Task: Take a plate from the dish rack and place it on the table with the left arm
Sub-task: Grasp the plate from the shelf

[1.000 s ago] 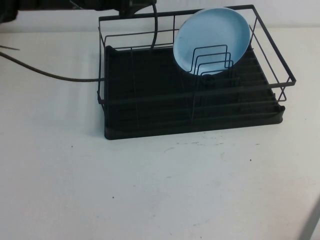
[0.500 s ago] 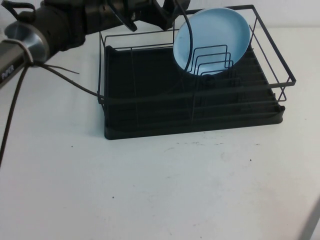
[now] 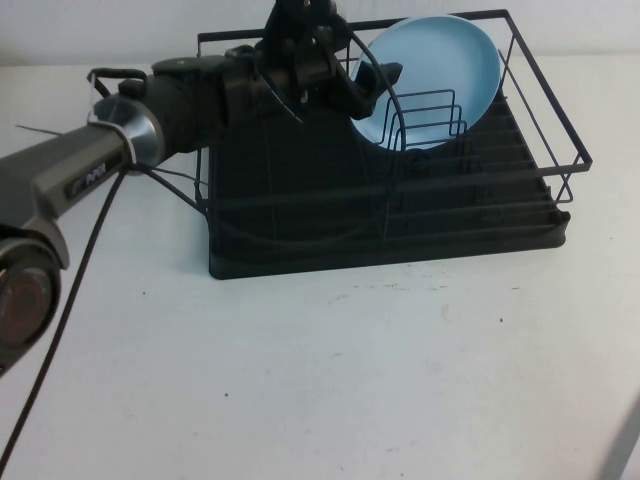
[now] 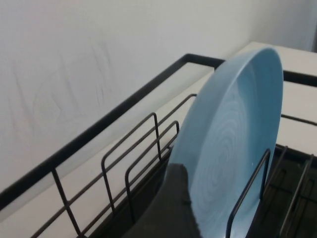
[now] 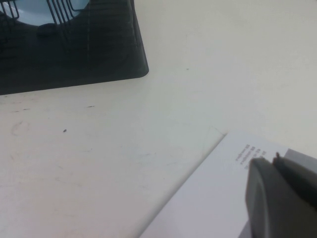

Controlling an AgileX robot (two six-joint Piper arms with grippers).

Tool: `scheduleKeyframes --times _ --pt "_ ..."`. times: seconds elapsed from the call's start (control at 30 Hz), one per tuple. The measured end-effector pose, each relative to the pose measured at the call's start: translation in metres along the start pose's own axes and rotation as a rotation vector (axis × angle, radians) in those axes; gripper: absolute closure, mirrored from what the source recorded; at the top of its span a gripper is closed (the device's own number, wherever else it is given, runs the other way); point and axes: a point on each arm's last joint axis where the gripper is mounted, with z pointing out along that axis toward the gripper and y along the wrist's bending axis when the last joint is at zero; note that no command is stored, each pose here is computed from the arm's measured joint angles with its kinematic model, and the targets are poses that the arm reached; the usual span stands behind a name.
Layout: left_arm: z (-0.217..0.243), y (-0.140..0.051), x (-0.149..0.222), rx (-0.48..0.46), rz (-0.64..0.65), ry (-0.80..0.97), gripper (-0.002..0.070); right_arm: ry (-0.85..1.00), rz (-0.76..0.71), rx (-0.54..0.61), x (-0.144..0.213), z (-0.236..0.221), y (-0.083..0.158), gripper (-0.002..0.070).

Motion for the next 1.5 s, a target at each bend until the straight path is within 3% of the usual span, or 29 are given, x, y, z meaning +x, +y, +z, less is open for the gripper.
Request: scheduleKeyframes --times 0.67,1.5 --pt "0.044 0.013 0.014 -0.040 0.036 -0.063 0.0066 0.000 -0.007 0.002 0.000 0.000 0.000 0.0696" --pt "0.045 0.013 0.016 -0.034 0.020 -0.065 0.0067 0.000 -0.010 0.004 0.000 0.000 0.000 0.0696"
